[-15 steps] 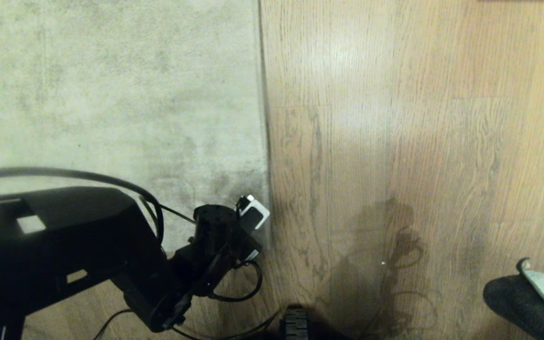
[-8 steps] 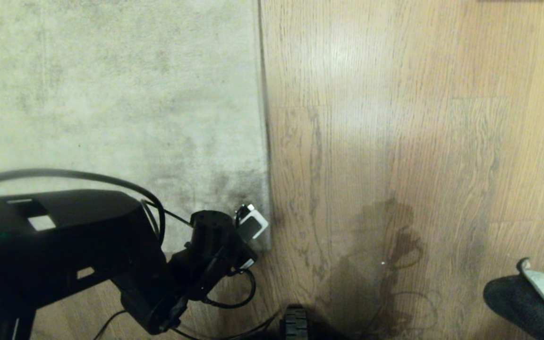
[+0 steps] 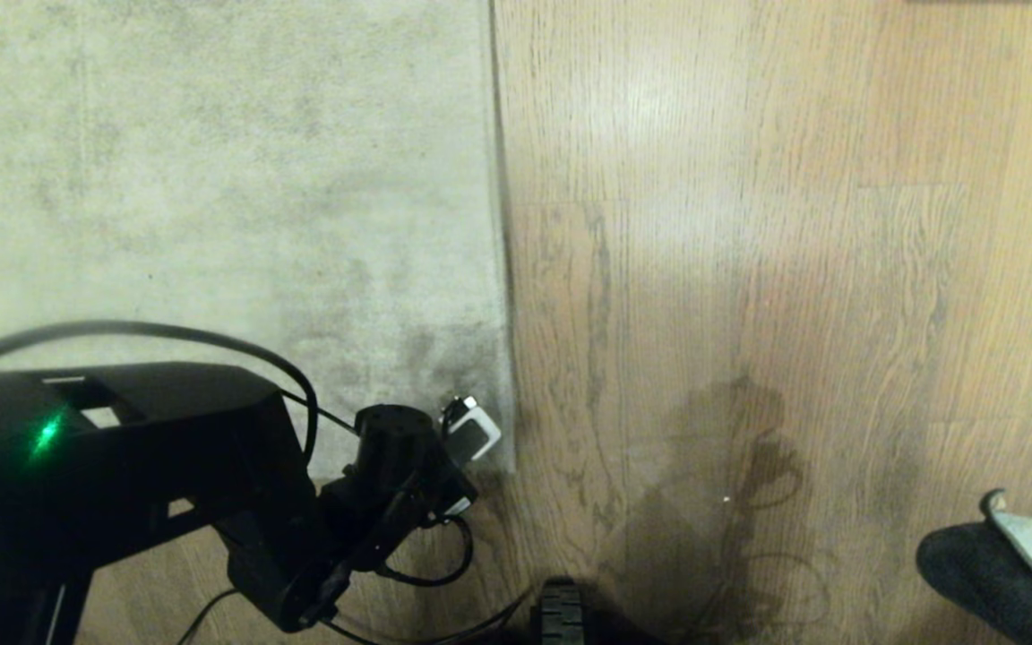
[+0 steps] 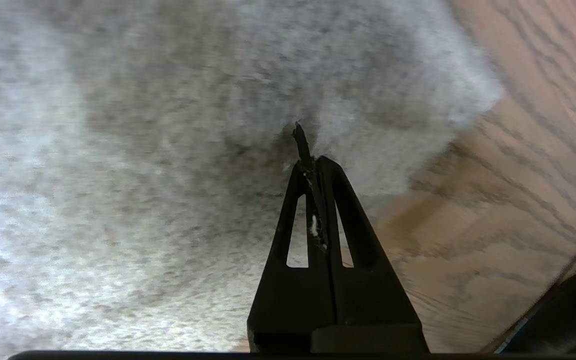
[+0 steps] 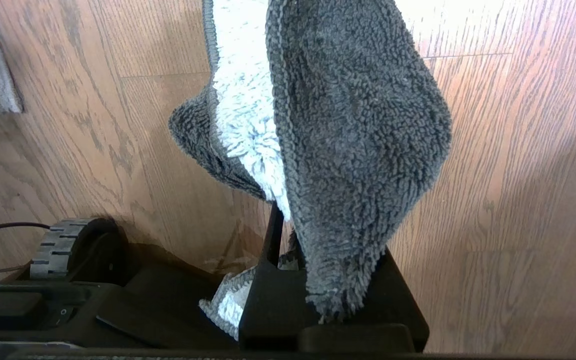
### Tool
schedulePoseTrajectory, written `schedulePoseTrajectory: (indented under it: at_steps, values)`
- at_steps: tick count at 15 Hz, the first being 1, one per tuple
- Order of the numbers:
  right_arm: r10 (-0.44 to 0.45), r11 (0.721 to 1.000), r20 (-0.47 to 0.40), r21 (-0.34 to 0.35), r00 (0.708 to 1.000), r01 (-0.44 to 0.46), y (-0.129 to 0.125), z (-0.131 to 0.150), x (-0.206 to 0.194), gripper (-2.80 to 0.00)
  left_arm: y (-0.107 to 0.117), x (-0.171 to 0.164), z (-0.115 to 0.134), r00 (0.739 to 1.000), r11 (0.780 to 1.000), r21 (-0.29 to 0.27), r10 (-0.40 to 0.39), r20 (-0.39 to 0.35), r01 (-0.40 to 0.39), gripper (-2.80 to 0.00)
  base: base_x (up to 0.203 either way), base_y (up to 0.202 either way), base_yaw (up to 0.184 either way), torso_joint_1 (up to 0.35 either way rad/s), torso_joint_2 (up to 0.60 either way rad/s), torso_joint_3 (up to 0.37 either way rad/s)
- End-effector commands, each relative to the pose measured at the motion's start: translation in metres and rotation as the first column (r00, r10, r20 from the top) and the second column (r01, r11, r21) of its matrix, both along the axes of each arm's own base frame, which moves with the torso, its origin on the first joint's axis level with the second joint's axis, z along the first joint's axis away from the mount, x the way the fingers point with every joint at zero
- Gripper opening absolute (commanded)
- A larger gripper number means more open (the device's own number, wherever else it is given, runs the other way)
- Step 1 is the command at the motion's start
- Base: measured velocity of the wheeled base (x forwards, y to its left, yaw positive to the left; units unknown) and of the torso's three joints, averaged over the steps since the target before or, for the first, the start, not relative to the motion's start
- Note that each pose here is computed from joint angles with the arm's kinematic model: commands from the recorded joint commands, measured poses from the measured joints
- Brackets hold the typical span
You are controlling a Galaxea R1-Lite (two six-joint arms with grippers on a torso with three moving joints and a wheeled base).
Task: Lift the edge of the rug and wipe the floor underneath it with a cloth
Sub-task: Lay down the carpet
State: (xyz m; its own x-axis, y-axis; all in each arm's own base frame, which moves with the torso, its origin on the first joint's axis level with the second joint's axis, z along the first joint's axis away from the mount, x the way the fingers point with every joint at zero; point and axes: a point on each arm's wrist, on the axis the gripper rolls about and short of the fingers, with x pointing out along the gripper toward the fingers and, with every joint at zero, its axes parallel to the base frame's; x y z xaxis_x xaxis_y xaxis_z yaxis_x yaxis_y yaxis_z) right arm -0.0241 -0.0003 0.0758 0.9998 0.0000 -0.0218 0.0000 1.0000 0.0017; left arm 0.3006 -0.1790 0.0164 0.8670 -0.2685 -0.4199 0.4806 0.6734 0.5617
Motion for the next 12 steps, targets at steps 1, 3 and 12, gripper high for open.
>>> schedulePoseTrajectory:
  at_steps: [1, 3, 12]
  values:
    - [-0.001, 1.0, -0.002, 0.0, 1.0, 0.001, 0.0, 0.0, 0.0, -2.8, 0.002, 0.002, 0.006, 1.0, 1.0, -0.009, 0.01, 0.025, -0.01, -2.8, 0.0, 0.0, 0.0, 0.0, 0.0, 0.0]
    - [0.0, 1.0, -0.003, 0.0, 1.0, 0.0, 0.0, 0.0, 0.0, -2.8, 0.005, 0.003, 0.01, 0.999, 1.0, -0.015, 0.017, 0.035, -0.017, -2.8, 0.0, 0.0, 0.0, 0.0, 0.0, 0.0]
    - [0.0, 1.0, -0.003, 0.0, 1.0, 0.0, 0.0, 0.0, 0.0, -2.8, 0.009, 0.004, 0.028, 0.996, 0.997, -0.067, 0.042, 0.074, -0.037, -2.8, 0.0, 0.0, 0.0, 0.0, 0.0, 0.0]
